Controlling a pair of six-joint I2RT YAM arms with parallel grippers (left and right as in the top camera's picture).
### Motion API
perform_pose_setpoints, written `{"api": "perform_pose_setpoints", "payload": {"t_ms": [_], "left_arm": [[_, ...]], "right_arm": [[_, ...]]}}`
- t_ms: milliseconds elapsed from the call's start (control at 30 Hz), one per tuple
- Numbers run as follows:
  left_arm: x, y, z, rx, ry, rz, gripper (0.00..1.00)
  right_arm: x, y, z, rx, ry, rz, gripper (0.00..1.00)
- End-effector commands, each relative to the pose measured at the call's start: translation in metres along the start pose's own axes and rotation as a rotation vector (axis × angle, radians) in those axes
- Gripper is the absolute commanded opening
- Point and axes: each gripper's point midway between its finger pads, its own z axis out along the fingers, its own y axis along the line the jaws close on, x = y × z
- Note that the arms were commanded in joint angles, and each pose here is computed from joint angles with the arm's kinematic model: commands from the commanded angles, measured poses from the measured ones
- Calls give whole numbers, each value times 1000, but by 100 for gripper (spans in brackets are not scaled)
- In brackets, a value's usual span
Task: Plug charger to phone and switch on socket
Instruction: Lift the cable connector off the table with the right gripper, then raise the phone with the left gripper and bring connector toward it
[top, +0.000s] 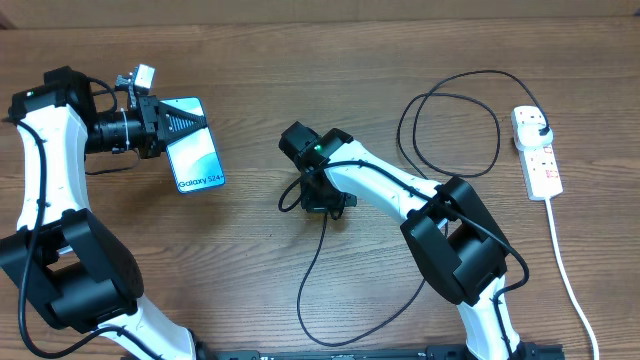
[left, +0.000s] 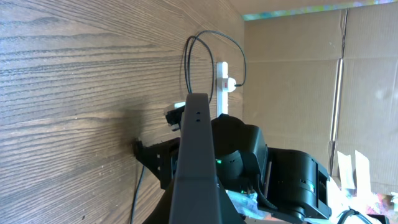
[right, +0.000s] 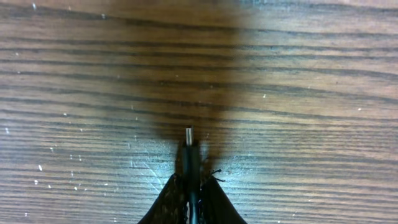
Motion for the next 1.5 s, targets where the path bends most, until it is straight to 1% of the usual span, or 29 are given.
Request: {"api": "perform_pose_setpoints", "payload": {"t_ms": [0,100,167,433,500,600,733,767,833,867,1000,1100,1133,1167,1200,1367,1467], "left_arm": [[-1,-18,-7,37,-27,47,4],[-1,-18,-7,38,-27,47,4],[-1,-18,-7,38,-27,47,4],[-1,-18,-7,38,-27,46,4],[-1,-18,-7,39,-27,47,4],[-2,-20,-7,48,-29,47,4],[-6,-34,-8,134,-50,65,4],[-9,-43,-10,185,-64,79,4],[-12,-52,-12,241,-79,99,4],[-15,-60,-15,289,-91,118,5],[-21,-80,-23,409,-122,184,4],[-27,-80,-23,412,-119,173,5],[-31,-81,-24,412,-115,155,5],[-33,-81,-24,413,-114,149,4],[-37,-82,-25,413,-111,142,4],[-52,-86,-28,412,-111,153,4],[-68,-90,-30,389,-122,147,4]], "right_arm": [[-2,-2,3,14,-12,0,9],[-3,-2,3,12,-15,0,9],[-3,-2,3,12,-14,0,4],[-1,-4,3,12,4,6,4],[-1,-3,2,-19,25,16,4],[-2,6,-4,-113,72,-2,4],[-11,24,-21,-292,118,-31,4],[-16,31,-31,-378,136,-46,4],[-23,39,-50,-507,155,-72,4],[-29,45,-66,-613,164,-94,4],[-45,53,-105,-844,159,-139,4],[-51,59,-132,-1021,152,-193,4],[-51,63,-148,-1123,147,-239,4],[-51,64,-154,-1162,145,-254,4],[-50,68,-167,-1239,139,-295,4],[-47,77,-206,-1461,123,-419,4],[-45,77,-215,-1514,127,-449,4]]}}
